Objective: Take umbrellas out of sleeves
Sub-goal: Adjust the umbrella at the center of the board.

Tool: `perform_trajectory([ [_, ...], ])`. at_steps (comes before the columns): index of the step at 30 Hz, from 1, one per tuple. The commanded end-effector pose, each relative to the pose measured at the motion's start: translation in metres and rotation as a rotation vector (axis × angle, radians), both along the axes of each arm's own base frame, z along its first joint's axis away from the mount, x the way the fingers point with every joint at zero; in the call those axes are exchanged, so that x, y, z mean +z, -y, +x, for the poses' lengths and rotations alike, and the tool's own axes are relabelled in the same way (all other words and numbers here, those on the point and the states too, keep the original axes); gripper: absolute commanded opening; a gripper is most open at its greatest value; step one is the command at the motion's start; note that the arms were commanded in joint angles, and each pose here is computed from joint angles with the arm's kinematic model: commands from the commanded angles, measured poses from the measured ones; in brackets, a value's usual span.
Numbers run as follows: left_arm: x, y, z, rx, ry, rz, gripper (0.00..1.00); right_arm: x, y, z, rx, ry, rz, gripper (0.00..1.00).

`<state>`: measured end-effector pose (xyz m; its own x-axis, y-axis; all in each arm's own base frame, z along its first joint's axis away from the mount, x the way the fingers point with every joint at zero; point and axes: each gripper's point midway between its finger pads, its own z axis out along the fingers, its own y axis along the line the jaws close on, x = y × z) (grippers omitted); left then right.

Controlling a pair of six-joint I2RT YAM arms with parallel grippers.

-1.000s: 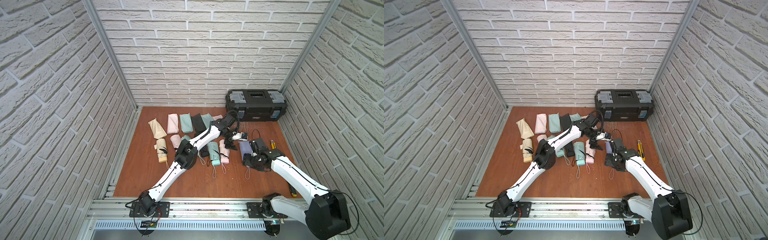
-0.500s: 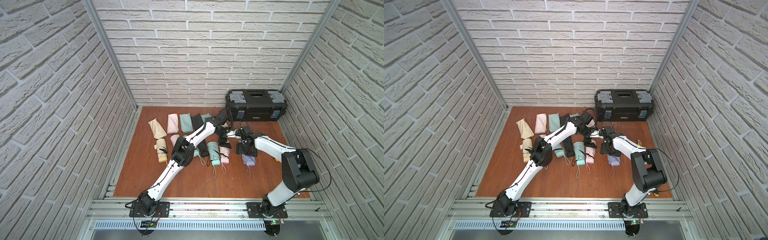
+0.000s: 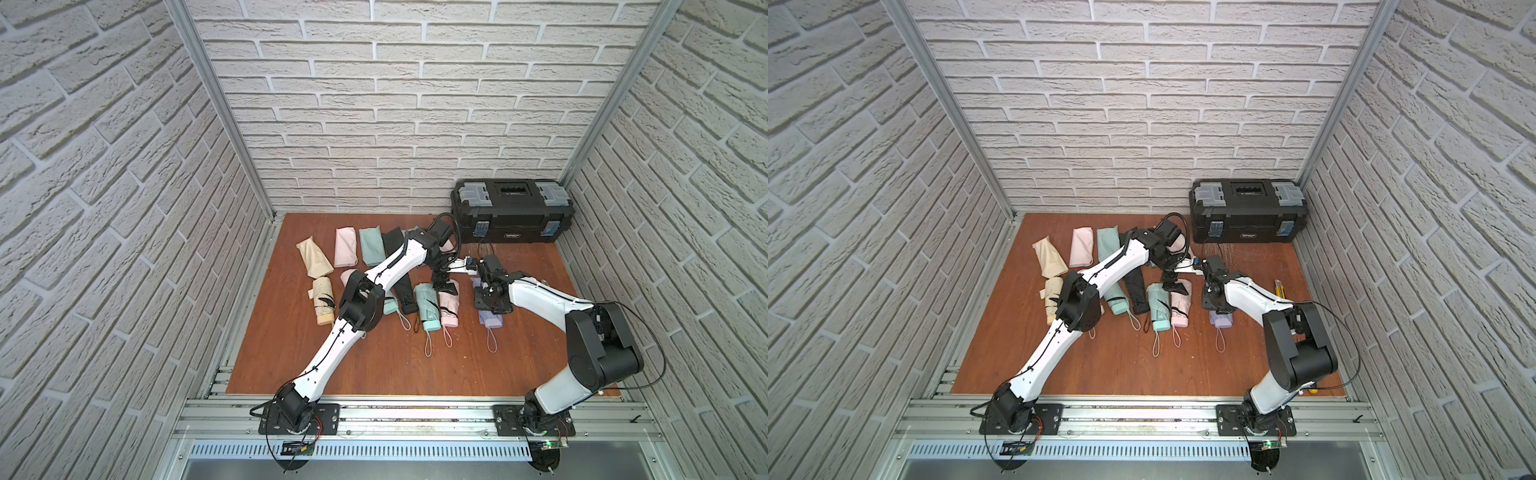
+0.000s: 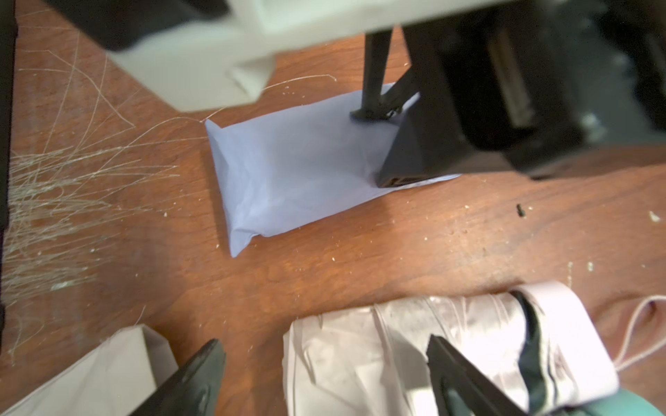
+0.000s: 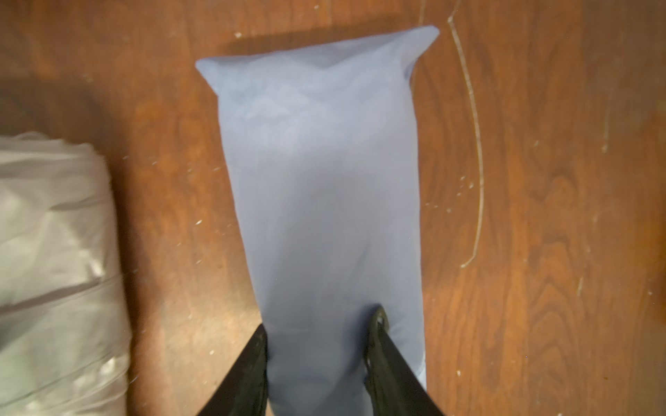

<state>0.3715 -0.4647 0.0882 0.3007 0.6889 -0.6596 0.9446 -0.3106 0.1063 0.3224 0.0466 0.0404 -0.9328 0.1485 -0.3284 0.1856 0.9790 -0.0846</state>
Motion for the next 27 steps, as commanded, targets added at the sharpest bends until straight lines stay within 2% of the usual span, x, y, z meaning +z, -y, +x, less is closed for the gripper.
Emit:
perform_trajectory([
  [1,0.064,-0.006,0.004,-0.011,0.046,-0.116,0.88,-0.020,-0.021,-0.035,0.069,-0.131,0.030,0.44],
  [6,0.078,-0.022,0.011,0.020,0.011,-0.145,0.88,-0.018,-0.028,-0.043,0.087,-0.137,0.022,0.44],
  [15,0.077,-0.018,-0.004,-0.028,0.002,-0.143,0.88,-0.004,-0.015,-0.057,0.061,-0.138,-0.029,0.44],
  [18,0.072,-0.014,-0.014,-0.070,0.004,-0.128,0.88,0.009,-0.012,-0.061,0.049,-0.106,-0.032,0.52],
  [22,0.060,-0.007,-0.030,-0.127,-0.005,-0.103,0.87,0.033,-0.011,-0.069,0.045,-0.061,0.001,0.69],
  [24,0.052,0.000,-0.039,-0.158,-0.002,-0.092,0.83,0.041,-0.010,-0.077,0.036,-0.049,0.018,0.71],
  [27,0.040,0.014,-0.047,-0.177,0.016,-0.070,0.80,0.047,-0.011,-0.095,0.019,-0.039,0.075,0.66],
])
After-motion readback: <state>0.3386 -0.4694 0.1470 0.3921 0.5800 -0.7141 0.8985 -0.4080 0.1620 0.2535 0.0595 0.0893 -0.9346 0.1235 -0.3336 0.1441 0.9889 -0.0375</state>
